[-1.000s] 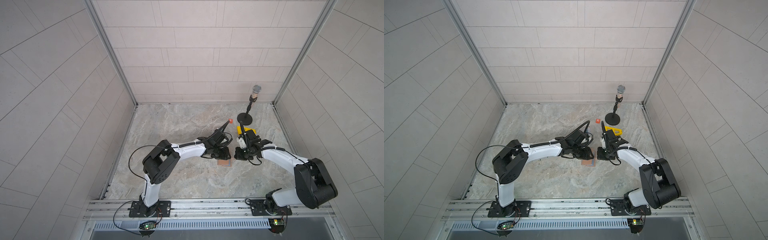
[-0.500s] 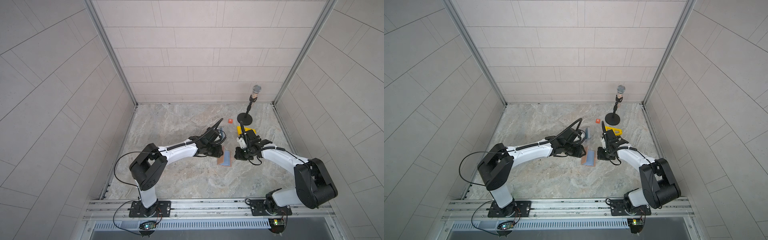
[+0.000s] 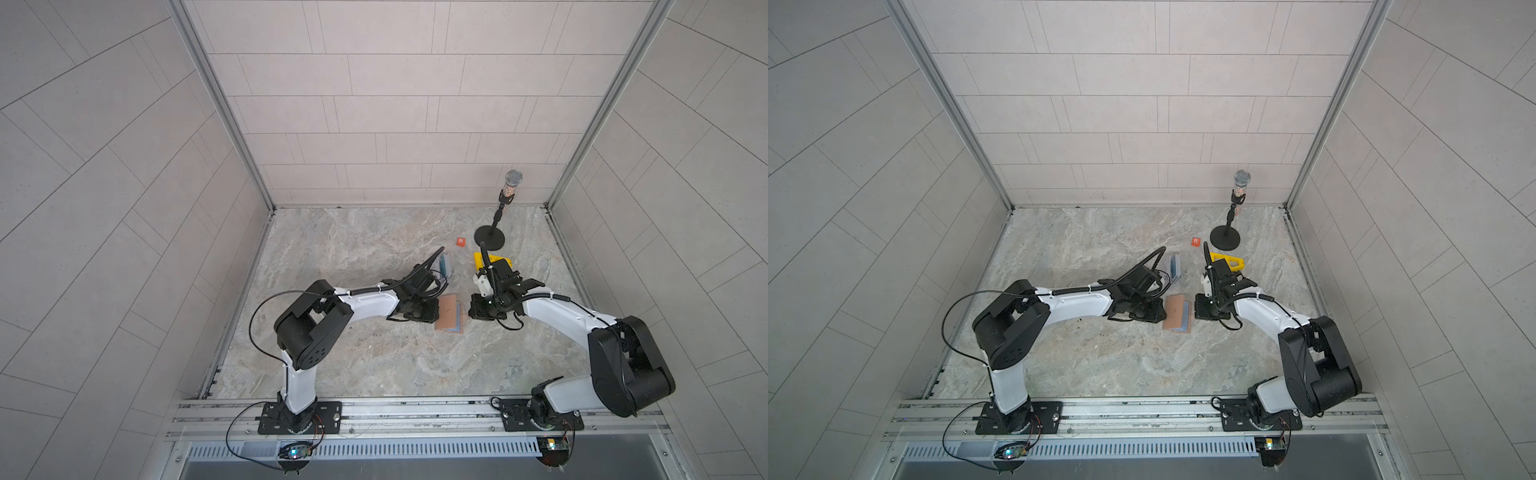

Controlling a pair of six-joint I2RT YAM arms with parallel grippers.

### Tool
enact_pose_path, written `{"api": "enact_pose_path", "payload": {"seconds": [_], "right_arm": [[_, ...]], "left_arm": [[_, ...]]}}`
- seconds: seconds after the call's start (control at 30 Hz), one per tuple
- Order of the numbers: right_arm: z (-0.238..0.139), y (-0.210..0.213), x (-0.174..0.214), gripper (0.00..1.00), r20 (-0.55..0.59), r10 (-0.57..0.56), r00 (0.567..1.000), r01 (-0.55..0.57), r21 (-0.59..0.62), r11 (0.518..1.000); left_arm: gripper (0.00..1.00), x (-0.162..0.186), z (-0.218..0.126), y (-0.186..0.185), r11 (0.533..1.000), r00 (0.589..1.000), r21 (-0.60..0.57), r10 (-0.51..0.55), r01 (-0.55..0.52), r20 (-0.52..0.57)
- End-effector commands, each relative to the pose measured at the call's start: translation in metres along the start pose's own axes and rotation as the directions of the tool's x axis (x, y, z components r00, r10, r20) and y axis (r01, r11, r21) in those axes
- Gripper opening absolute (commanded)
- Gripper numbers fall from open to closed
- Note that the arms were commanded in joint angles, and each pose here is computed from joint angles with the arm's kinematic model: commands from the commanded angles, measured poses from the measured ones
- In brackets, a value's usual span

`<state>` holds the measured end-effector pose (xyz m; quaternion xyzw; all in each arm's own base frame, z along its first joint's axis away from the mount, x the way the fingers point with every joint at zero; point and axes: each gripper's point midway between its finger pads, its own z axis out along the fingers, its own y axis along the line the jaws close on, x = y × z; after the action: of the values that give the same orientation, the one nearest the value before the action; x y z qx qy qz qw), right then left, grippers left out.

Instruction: Put the credit cards into the card holder

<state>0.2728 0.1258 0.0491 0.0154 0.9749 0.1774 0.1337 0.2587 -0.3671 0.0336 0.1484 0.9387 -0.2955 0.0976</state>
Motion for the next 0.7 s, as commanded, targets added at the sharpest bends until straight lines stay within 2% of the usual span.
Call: {"api": "enact_pose_path", "payload": {"seconds": [0.0, 0.27, 0.67], "right_arm": [[0.002, -0.002, 0.007, 0.0, -0.023, 0.001, 1.0, -0.001, -0.002, 1.0], [0.004, 0.0, 0.008, 0.0, -0.029, -0.002, 1.0, 0.001, -0.014, 1.0], [0.006, 0.018, 0.004, 0.0, -0.03, 0.005, 1.0, -0.008, -0.115, 0.993]], "left_arm": [[0.22, -0.005, 0.007, -0.013, 1.0, 1.0, 0.024, 0.017, -0.017, 0.004], [0.24, -0.004, 0.014, -0.022, 0.999, 0.999, 0.023, 0.04, -0.04, -0.014], [0.26, 0.006, 0.025, -0.016, 0.998, 0.997, -0.027, 0.048, -0.049, -0.061]]}}
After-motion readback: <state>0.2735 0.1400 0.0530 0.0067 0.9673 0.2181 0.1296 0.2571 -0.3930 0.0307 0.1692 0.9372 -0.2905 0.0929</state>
